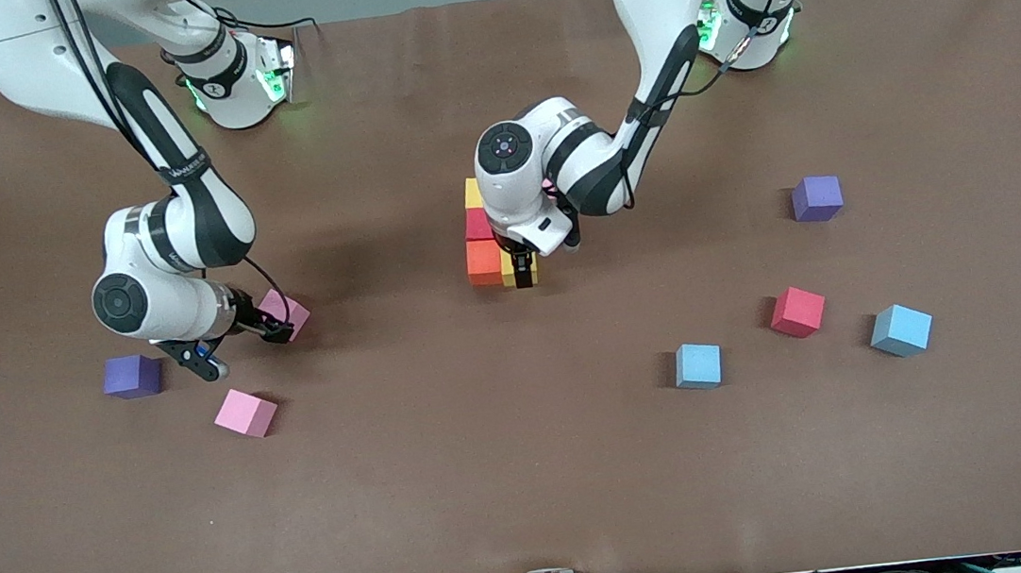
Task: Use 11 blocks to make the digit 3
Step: 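Grasp the pink cube with the right gripper while the left gripper holds yellow, then lift the pink cube with the right gripper while the left gripper reaches blue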
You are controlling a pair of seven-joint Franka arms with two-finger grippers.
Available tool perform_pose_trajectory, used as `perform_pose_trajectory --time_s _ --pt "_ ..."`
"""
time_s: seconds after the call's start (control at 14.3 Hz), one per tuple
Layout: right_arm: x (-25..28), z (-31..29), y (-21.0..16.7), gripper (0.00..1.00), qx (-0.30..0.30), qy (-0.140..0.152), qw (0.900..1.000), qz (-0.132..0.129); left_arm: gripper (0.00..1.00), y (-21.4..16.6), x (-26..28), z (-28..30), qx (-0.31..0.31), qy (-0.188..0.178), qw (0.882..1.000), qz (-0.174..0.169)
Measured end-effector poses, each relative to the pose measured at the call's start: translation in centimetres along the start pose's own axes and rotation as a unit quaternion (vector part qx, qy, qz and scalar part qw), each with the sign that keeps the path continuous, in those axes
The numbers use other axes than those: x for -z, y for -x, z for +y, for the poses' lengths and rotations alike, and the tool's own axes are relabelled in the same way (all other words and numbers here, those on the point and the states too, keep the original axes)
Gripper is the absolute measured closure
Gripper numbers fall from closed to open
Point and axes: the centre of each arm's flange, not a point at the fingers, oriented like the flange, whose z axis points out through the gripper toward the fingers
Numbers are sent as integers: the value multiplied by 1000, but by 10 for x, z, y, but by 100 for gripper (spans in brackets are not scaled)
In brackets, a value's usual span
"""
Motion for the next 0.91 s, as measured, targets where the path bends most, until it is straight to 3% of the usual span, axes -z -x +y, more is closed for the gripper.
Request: perform_pose_trajectory --time_s 0.49,0.7,0.91 --pt "-6 -7 11 0 11 6 1000 -2 0 -29 75 27 -23 11 1000 17" --pt "-8 -7 10 3 11 7 1000 -3 0 -88 101 92 -53 29 998 12" --pt "-12 -7 9 11 10 6 1000 -2 0 -163 119 160 -124 50 991 13"
